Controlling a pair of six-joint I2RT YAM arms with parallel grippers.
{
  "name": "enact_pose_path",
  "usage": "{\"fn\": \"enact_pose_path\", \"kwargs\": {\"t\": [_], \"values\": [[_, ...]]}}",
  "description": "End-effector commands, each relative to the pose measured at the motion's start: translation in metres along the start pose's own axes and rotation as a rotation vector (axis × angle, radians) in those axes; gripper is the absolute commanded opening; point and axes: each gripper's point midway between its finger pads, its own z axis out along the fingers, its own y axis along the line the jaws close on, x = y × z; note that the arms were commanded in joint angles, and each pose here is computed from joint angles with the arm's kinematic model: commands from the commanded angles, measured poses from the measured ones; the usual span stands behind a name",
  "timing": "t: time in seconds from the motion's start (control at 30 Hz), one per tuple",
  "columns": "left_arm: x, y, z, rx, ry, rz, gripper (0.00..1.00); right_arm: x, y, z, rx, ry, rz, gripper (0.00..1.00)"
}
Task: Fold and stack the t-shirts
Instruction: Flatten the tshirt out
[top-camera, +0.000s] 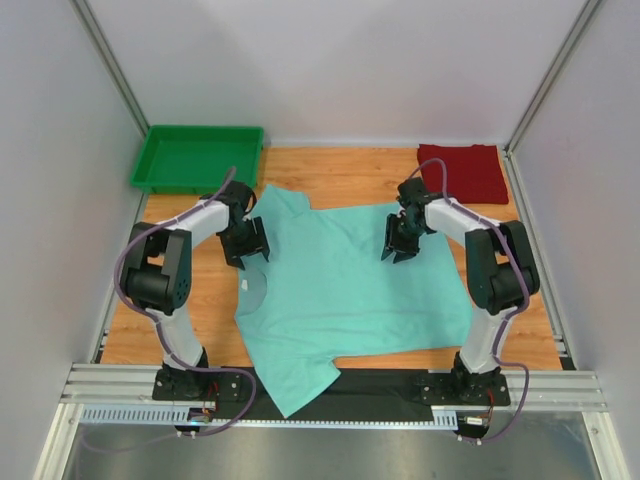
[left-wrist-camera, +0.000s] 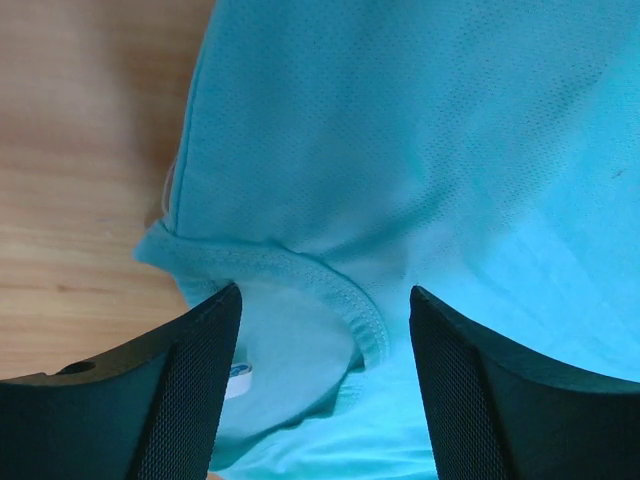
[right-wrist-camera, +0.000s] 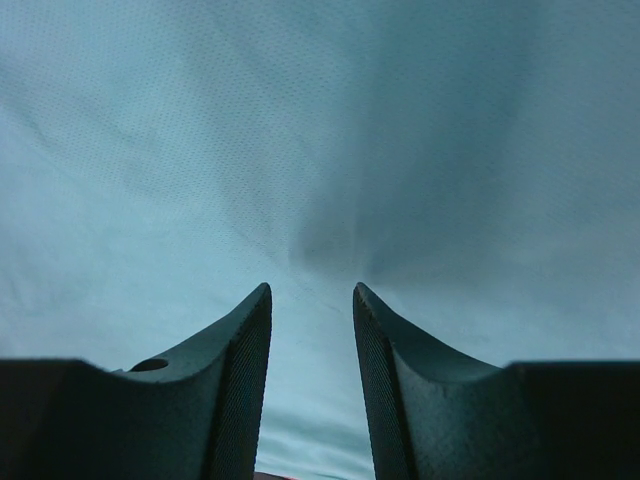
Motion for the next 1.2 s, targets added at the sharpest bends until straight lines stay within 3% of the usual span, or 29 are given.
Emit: {"fn": "enact_pose_path", "kwargs": {"t": [0.0, 0.3, 0.43, 0.53, 0.7, 0.8, 0.93, 1.17], "values": [[-0.035, 0.002, 0.002, -0.048, -0.059, 0.101, 0.75, -0.011, 0.019, 0.011, -0.045, 0.005, -0.019, 0.4], [-0.101, -0.019, -0.038, -0.08, -0.22, 0.205, 0.75, -0.06, 0.024, 0.005, 0.032, -0.03, -0.092, 0.41], [-0.09, -0.022, -0.087, -0.05, -0.359, 0.179, 0.77, -0.059, 0.026, -0.022, 0.034, -0.08, -0.119, 0.41], [-0.054, -0.026, -0.089, -0.006, -0.328, 0.158, 0.77, -0.046, 0.027, -0.041, 0.007, -0.108, -0.126, 0.43], [0.015, -0.039, -0.047, 0.035, -0.193, 0.189, 0.75, -0.008, 0.011, -0.034, 0.003, -0.08, -0.099, 0.45], [0.029, -0.043, -0.019, 0.039, -0.111, 0.181, 0.74, 0.001, 0.008, -0.021, -0.004, -0.051, -0.08, 0.44], [0.018, -0.044, 0.003, 0.06, -0.061, 0.133, 0.73, 0.002, 0.009, -0.004, -0.009, -0.016, -0.062, 0.44], [-0.036, -0.04, 0.002, -0.014, -0.111, 0.181, 0.73, -0.023, 0.013, 0.02, 0.021, 0.014, -0.083, 0.45]]}}
